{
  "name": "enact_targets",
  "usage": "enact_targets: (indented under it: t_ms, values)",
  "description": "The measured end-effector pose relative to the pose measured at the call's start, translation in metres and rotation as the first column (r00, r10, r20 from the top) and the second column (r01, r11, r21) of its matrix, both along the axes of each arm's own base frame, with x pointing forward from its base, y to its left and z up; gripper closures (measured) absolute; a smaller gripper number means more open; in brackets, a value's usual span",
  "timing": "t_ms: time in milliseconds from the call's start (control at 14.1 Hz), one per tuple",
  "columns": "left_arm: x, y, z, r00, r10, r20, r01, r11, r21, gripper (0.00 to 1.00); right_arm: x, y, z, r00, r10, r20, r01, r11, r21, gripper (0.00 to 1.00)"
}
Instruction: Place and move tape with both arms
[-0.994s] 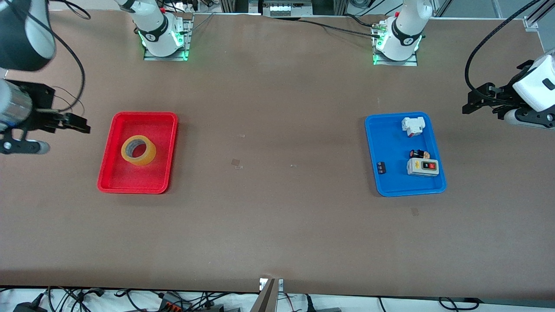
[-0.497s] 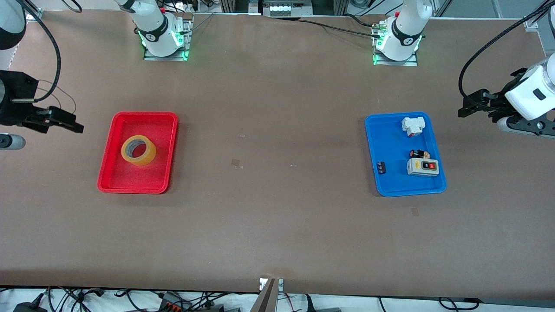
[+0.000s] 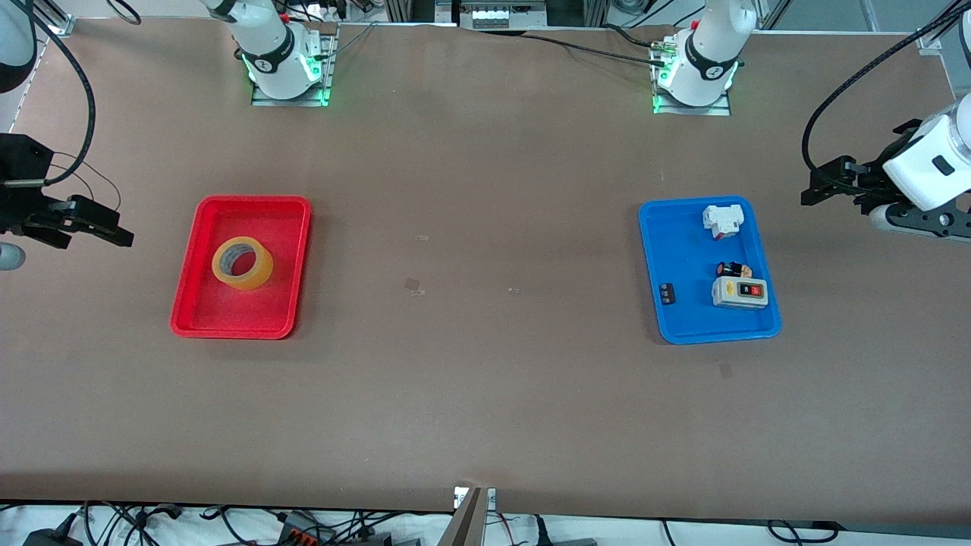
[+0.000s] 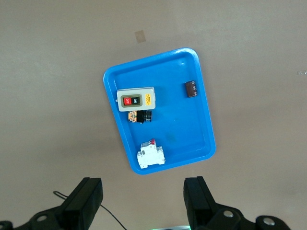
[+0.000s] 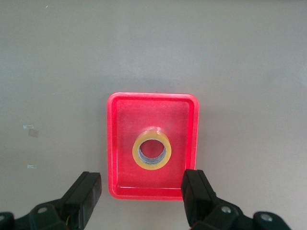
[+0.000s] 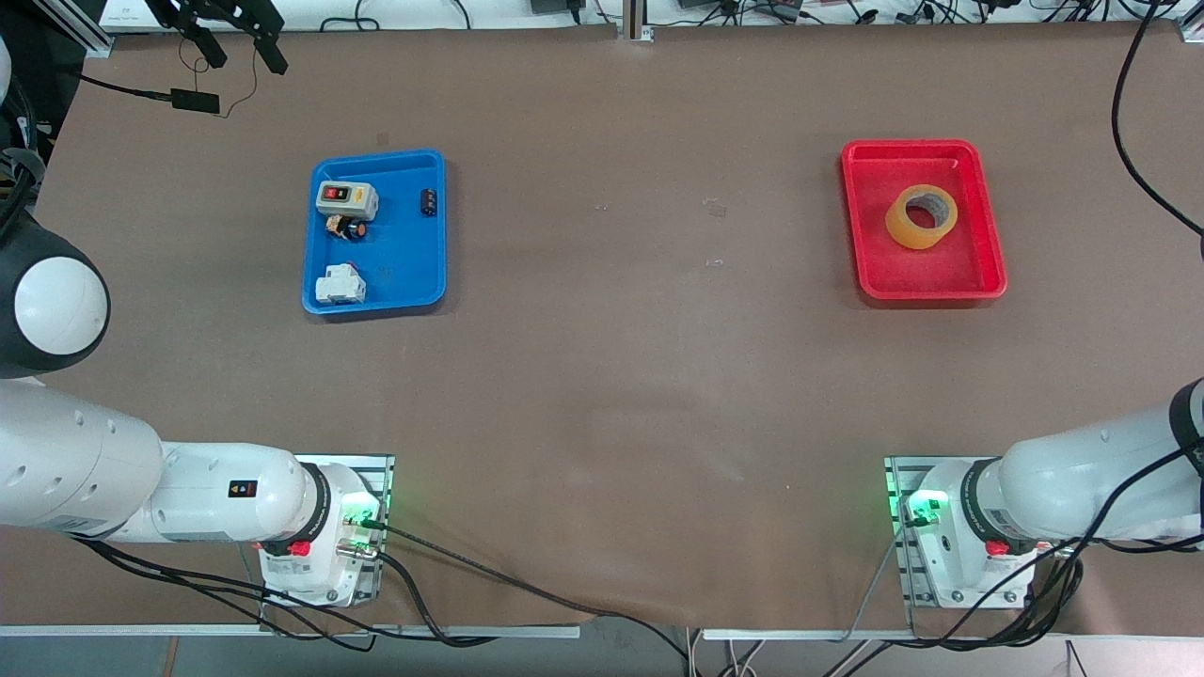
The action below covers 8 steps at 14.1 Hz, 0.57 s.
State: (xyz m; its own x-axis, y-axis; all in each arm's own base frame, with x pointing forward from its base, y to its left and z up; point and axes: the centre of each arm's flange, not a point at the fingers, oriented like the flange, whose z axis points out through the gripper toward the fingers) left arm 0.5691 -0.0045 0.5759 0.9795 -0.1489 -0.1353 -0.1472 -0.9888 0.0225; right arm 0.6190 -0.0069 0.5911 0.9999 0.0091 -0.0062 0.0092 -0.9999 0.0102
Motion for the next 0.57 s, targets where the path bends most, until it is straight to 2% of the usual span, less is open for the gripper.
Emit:
enact_targets:
  t_ms: [142,355,568]
  values:
    - [0.000,0.000,0.000,1.000,0.000,-0.001,0.000,1.000,0.000,0.00,-0.018,0.001,-0.007,1.000,0.001,0.018,-0.001,1.000,-0.002,0.00]
    - [0.000,0.000,-0.001,1.000,0.000,-0.002,0.000,1.000,0.000,0.00,-0.058,0.002,-0.010,1.000,-0.001,0.004,0.001,1.000,0.000,0.00]
    - [0.000,0.000,-0.001,1.000,0.000,-0.002,0.000,1.000,0.000,0.00,-0.072,-0.004,-0.003,1.000,-0.015,0.011,0.015,1.000,0.011,0.00]
